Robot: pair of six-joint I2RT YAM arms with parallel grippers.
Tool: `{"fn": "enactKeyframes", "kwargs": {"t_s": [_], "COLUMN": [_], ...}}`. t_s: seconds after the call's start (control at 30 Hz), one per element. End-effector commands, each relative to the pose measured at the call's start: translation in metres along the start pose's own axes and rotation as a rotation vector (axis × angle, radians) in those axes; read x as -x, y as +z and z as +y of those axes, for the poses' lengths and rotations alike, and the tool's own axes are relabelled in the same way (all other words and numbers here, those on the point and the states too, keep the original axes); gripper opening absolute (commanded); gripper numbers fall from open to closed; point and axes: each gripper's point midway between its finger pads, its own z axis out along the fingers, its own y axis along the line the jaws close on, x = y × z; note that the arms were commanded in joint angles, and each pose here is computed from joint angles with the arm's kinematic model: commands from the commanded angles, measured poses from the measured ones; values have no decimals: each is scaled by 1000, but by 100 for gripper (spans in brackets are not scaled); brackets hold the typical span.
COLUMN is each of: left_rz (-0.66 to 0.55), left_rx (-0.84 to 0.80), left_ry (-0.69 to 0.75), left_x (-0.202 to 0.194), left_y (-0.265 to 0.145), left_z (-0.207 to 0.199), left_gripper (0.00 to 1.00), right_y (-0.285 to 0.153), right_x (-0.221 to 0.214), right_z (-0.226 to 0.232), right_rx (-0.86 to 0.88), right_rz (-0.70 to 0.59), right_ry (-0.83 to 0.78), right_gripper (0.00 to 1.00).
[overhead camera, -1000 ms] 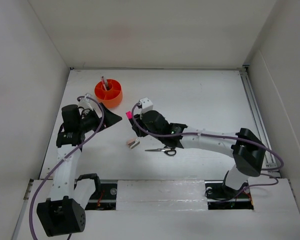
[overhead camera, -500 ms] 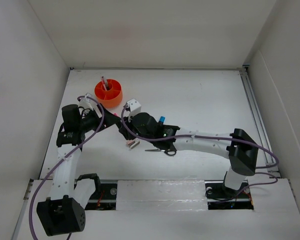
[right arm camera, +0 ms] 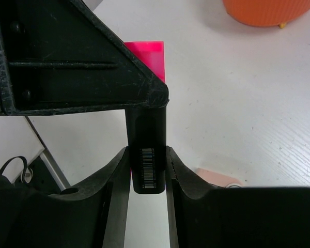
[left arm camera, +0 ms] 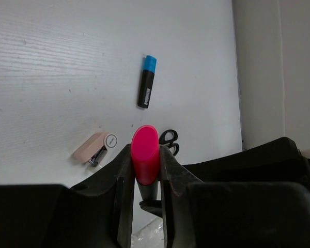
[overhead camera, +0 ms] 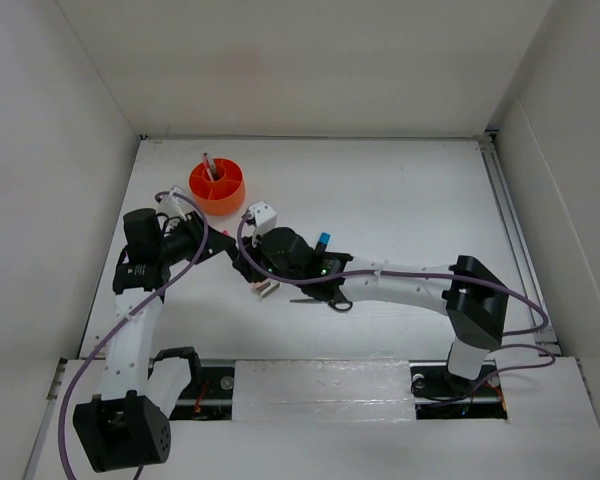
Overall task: Sort the stationery into containers
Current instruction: Place the pen in the storage box.
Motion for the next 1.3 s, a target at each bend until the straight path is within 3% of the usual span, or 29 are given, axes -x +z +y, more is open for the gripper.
{"fn": "enactKeyframes", "kwargs": {"t_s": [0.0, 0.07, 0.1, 0.13, 0.17, 0.23, 0.27, 0.57, 0.83, 1.1, 1.27], "left_rz": [-32, -63, -87, -101, -121, -192, -225, -480, -600, -636, -596], "left_rx": [-2, 9, 28, 48, 66, 132, 156, 468, 539, 571, 520], "left_ry": [23, 31, 25, 10, 15, 9, -1, -33, -37, 76, 94], "left_x": [6, 12, 17, 20, 23, 40, 49, 139, 221, 299, 305], "left_y": [2, 1, 1, 2, 0, -3, -6, -31, -22, 15, 41], "left_z": [2, 2, 4, 7, 9, 15, 13, 34, 51, 67, 75], "left_gripper": [0, 0, 0, 0, 0, 0, 0, 0, 0, 0, 0], "right_y": [-4, -2, -2, -2, -1, -6, -12, -64, -120, -168, -186], "right_x": [38, 37, 37, 38, 33, 37, 37, 39, 36, 31, 32], "right_z": [35, 38, 38, 35, 31, 26, 22, -29, -53, -65, -70], "right_rx": [125, 135, 135, 120, 102, 79, 68, -65, -123, -111, -114], "right_rz": [-108, -104, -104, -111, -103, -119, -124, -155, -174, -200, -216], "right_ry": [19, 19, 19, 20, 27, 31, 41, 52, 44, 52, 66], "right_gripper": [0, 0, 5, 19, 47, 69, 100, 100, 100, 100, 100]}}
